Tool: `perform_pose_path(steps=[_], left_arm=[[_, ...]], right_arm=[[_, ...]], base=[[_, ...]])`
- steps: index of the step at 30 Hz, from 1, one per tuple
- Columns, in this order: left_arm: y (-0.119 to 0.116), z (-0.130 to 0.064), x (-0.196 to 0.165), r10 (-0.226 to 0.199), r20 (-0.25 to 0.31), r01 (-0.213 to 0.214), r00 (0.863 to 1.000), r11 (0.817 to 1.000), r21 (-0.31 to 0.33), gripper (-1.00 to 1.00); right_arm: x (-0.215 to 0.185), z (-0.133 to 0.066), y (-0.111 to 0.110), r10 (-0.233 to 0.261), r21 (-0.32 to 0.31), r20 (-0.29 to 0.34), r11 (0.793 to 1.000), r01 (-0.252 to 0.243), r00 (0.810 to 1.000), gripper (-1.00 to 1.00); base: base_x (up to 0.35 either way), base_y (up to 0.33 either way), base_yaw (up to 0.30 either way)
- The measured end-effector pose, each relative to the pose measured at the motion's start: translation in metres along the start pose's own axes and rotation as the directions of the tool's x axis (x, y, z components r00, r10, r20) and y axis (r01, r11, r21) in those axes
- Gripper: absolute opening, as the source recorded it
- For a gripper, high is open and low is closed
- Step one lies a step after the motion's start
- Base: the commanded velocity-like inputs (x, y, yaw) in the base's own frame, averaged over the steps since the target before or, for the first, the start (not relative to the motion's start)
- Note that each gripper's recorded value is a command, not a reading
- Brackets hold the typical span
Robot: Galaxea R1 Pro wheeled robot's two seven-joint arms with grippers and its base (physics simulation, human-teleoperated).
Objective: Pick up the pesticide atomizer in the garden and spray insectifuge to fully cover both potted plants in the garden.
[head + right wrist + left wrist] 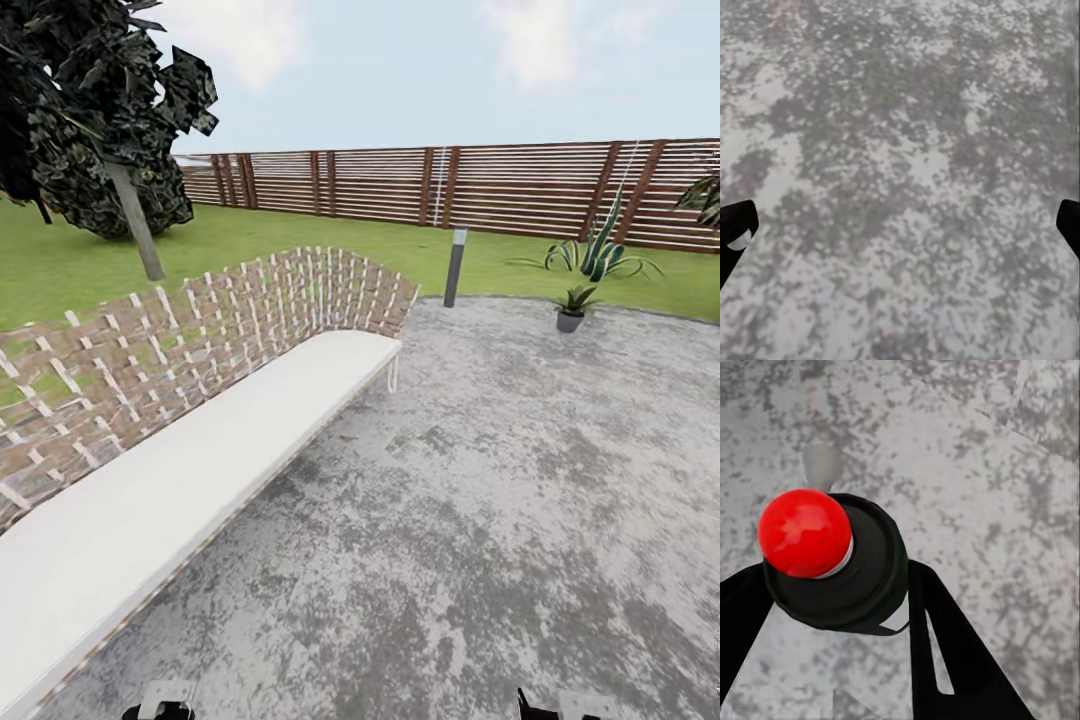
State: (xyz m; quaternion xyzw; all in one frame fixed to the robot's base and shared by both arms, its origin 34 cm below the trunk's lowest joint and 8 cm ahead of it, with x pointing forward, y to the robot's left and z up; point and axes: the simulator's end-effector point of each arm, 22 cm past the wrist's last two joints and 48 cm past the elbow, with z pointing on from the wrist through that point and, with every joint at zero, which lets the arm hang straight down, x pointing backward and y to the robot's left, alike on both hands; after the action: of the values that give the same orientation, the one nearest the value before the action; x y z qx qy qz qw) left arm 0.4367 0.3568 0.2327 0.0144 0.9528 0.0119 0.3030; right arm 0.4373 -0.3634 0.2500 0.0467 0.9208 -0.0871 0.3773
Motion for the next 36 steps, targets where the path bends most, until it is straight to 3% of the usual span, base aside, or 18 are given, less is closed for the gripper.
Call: perform_pose_path(steps=[36], left_arm=[[-0.0002,0.0013,0.0071,0.000,-0.015,0.000,1.000,1.000,0.000,-1.00]], right_arm=[[0.0075,0.0002,0.0001,-0.004,0.000,-0.016,1.000,0.004,1.000,1.00]], base=[[0.340,0.029,-0.298]])
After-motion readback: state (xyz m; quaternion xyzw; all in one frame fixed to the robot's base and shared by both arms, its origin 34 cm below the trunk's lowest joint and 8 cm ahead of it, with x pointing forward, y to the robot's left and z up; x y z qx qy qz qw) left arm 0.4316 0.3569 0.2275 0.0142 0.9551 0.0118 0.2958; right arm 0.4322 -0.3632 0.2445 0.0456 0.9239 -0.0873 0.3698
